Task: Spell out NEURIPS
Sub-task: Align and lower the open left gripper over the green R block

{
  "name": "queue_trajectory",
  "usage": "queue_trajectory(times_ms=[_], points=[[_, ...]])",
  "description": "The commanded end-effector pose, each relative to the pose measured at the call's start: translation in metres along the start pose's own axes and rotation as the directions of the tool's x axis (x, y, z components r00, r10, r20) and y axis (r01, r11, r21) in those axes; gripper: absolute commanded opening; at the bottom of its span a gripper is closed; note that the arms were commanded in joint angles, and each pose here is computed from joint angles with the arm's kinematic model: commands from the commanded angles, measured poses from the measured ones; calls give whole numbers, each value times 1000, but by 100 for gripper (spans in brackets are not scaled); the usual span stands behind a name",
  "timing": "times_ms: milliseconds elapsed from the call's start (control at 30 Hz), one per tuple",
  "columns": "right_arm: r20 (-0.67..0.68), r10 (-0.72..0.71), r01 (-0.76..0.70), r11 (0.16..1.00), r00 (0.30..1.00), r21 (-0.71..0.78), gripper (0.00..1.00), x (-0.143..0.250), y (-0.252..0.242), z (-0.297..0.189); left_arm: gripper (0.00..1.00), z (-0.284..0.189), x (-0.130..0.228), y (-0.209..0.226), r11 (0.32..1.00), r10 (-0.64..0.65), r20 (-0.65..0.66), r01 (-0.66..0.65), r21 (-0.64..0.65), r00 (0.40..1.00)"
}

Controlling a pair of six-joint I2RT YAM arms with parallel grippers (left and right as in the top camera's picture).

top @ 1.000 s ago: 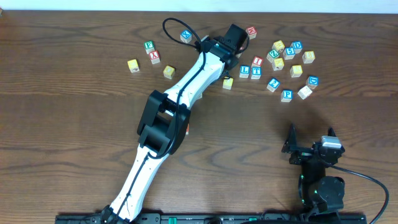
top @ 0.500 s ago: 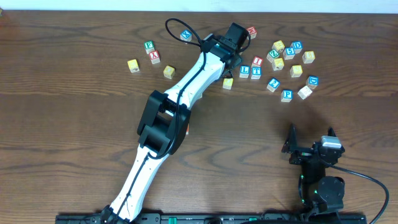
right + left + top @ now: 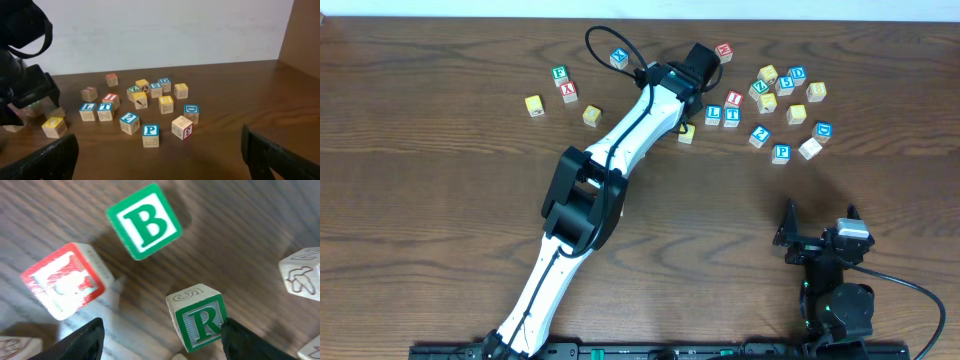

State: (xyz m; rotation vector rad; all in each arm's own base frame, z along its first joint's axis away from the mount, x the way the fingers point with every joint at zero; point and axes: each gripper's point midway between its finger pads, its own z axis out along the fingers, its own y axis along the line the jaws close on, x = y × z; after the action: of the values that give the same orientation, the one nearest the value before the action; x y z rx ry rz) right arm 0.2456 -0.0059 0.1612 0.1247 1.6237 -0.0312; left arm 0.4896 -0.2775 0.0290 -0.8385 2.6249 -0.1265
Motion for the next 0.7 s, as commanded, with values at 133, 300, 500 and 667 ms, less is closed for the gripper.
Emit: queue_trajectory(times_ms=[133,300,500,667], points=[[-3,-9,9,1000,1000,1,99,1,0,0,73,-17,-5,12,999,20,12,-19,-47,1000],[-3,-9,9,1000,1000,1,99,1,0,0,73,-17,-1,22,996,30,-5,-30,-85,1000],[-3,-9,9,1000,1000,1,99,1,0,0,73,-19,5,29,993,38,-37,-42,-109,999],[-3,-9,9,1000,1000,0,99,1,0,0,70,-20,9,26,992,81,-67,-87,-90,994]])
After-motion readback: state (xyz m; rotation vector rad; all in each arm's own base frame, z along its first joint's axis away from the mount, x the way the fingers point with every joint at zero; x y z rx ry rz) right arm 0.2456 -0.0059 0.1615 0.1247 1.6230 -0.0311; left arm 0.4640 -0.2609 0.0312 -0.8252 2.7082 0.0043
